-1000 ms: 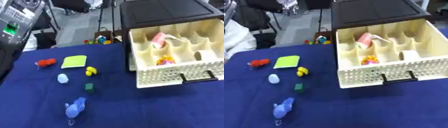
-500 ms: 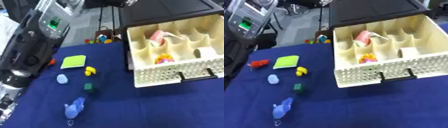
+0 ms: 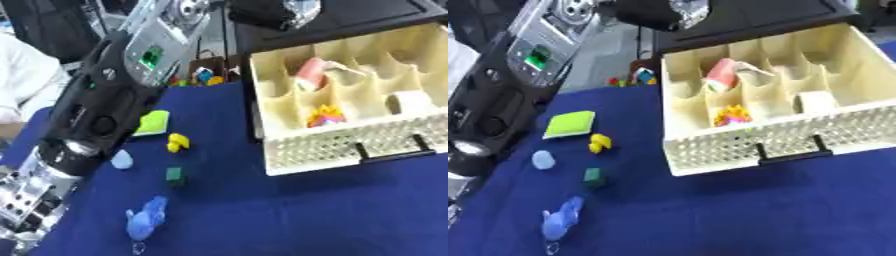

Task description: Pick up objects from table and place into drawer.

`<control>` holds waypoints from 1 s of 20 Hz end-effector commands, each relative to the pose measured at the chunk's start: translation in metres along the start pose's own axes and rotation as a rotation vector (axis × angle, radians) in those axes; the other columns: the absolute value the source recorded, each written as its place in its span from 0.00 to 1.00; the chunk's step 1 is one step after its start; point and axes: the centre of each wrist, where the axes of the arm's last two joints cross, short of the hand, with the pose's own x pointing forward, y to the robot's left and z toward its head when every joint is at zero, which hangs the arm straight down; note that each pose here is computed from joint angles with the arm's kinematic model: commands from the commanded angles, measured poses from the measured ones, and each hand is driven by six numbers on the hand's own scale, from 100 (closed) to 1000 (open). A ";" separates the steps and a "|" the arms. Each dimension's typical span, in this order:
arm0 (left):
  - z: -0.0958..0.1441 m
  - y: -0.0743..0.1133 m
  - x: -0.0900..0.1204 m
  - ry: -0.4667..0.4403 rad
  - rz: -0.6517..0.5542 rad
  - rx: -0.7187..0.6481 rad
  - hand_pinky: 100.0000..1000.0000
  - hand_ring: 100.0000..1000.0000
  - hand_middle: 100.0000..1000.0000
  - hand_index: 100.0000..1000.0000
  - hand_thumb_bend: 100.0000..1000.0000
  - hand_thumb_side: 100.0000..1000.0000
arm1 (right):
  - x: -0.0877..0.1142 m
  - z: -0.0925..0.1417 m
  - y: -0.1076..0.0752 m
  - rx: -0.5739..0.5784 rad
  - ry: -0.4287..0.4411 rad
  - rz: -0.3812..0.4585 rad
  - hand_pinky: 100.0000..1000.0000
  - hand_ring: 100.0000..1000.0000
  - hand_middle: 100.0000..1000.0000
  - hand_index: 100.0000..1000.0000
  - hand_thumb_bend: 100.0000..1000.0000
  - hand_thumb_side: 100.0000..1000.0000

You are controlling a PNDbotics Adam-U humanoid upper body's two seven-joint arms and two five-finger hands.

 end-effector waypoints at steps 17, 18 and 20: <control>-0.010 -0.012 -0.020 0.015 0.038 -0.086 0.57 0.76 0.79 0.98 0.63 0.60 | 0.002 -0.008 0.003 -0.049 -0.029 -0.033 0.56 0.62 0.60 0.73 0.00 1.00; -0.010 -0.012 -0.021 0.021 0.035 -0.083 0.57 0.75 0.79 0.97 0.62 0.60 | 0.002 -0.008 0.003 -0.049 -0.029 -0.033 0.56 0.62 0.60 0.73 0.00 1.00; -0.009 -0.013 -0.023 0.028 0.034 -0.069 0.56 0.75 0.78 0.96 0.60 0.61 | 0.002 -0.008 0.002 -0.050 -0.028 -0.031 0.56 0.62 0.60 0.73 0.00 1.00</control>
